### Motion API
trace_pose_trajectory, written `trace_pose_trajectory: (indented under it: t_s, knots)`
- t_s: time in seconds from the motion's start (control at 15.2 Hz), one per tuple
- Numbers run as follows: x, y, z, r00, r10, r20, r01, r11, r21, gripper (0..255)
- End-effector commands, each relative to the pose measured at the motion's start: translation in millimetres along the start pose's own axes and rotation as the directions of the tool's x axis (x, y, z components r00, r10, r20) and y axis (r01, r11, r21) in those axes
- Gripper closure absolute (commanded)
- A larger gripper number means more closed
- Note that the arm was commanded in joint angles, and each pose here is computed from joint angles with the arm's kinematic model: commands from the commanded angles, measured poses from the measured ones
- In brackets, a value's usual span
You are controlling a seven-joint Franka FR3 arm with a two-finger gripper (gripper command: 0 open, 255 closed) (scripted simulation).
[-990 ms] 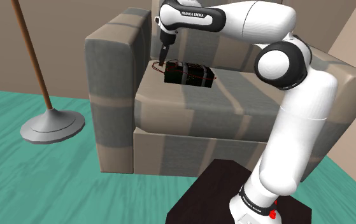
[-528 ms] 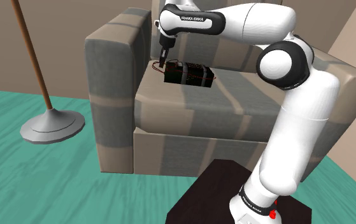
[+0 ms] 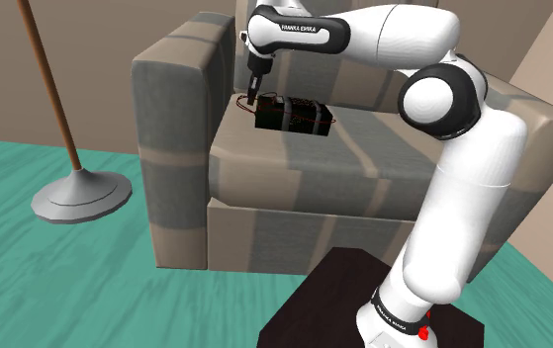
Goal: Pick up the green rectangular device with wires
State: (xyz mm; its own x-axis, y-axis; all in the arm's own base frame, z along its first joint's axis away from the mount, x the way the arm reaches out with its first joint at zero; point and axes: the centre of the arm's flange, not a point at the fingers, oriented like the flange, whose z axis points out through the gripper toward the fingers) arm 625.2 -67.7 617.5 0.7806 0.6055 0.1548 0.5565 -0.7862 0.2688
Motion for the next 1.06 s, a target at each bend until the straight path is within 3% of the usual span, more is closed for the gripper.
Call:
trace_pose_trajectory:
  t_s: [0.0,0.99]
  knots:
    - [0.5,2.1,-6.0,1.0,0.0,0.003,0.0,1.0,0.002,255]
    - [11.3,20.8,-72.0,1.0,0.0,0.003,0.0,1.0,0.002,255]
